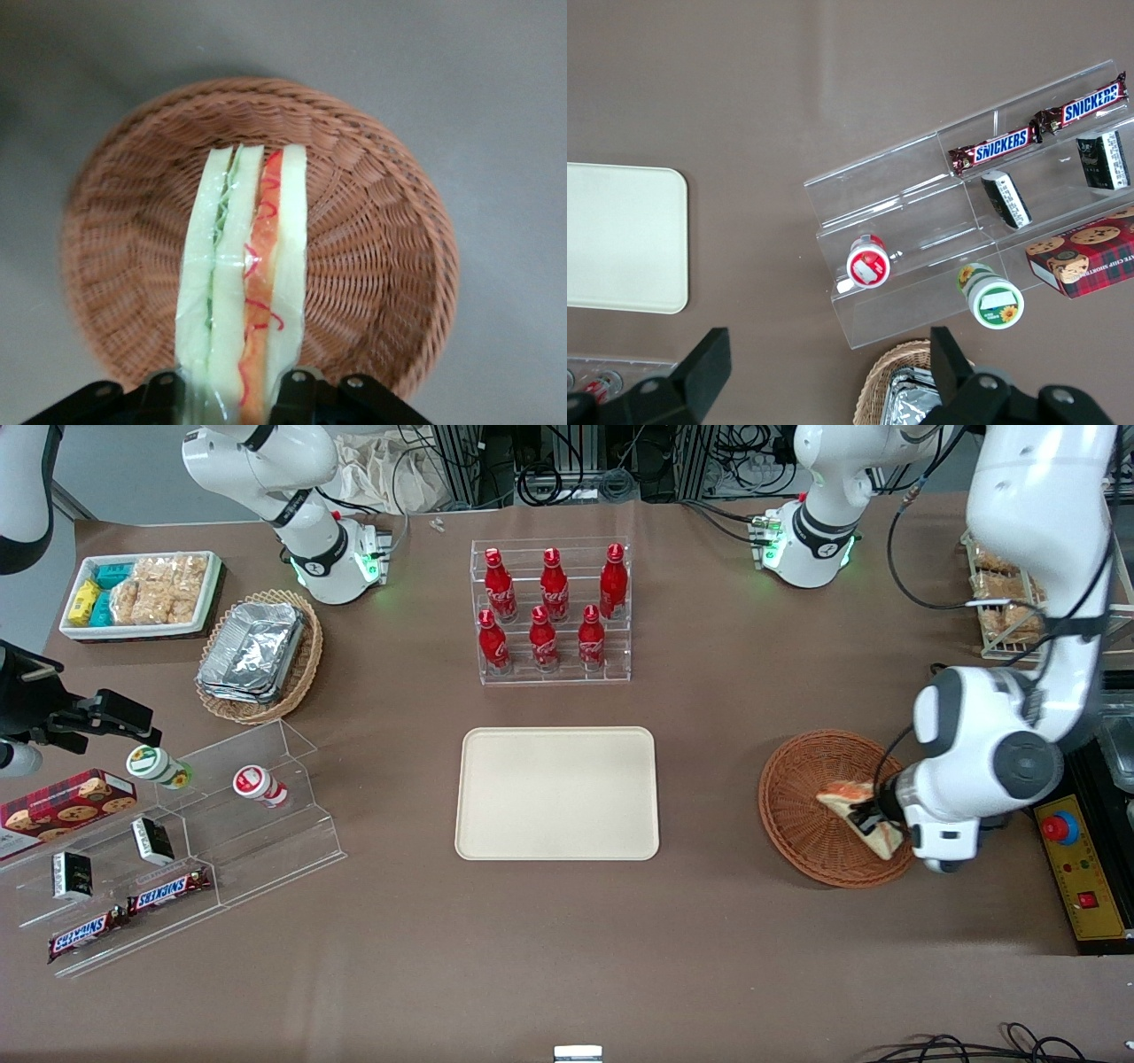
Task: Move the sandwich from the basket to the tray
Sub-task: 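Carry the sandwich with the left gripper over to the cream tray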
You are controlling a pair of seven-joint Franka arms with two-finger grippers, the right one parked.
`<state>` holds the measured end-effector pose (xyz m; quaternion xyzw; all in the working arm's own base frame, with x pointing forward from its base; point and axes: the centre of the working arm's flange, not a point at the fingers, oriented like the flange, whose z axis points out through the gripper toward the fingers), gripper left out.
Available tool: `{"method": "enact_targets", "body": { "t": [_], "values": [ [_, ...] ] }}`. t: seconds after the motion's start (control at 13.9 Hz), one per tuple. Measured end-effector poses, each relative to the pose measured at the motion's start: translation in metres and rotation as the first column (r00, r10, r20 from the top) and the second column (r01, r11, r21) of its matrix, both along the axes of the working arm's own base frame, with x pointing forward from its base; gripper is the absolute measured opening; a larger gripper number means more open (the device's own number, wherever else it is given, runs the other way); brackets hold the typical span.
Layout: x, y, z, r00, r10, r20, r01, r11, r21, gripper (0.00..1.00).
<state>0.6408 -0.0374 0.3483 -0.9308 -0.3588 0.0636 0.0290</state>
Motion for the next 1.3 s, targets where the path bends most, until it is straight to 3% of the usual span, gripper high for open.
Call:
{"method": "enact_targets", "body": {
  "t": [0.14,0.36,0.51,0.65,0.94,1.08,1.3],
  "values": [
    [0.007,0.005,0.078,0.999,-0.018,-0.027,0.018,1.0,0.008,0.2],
    [0.003,0.003,0.163,0.996,-0.073,-0.043,0.073,0.997,-0.012,0.2],
    [0.003,-0.012,0.202,0.981,-0.195,0.012,0.195,0.978,-0.077,0.2],
    [0.001,-0.047,0.223,0.932,-0.355,0.071,0.361,0.925,-0.117,0.2],
    [-0.002,-0.155,0.202,0.851,-0.511,0.123,0.525,0.837,-0.154,0.16],
    [0.0,-0.219,0.165,0.819,-0.554,0.146,0.572,0.809,-0.137,0.16],
    [-0.007,-0.3,0.089,0.796,-0.594,0.117,0.605,0.788,-0.113,0.16]
  ]
}}
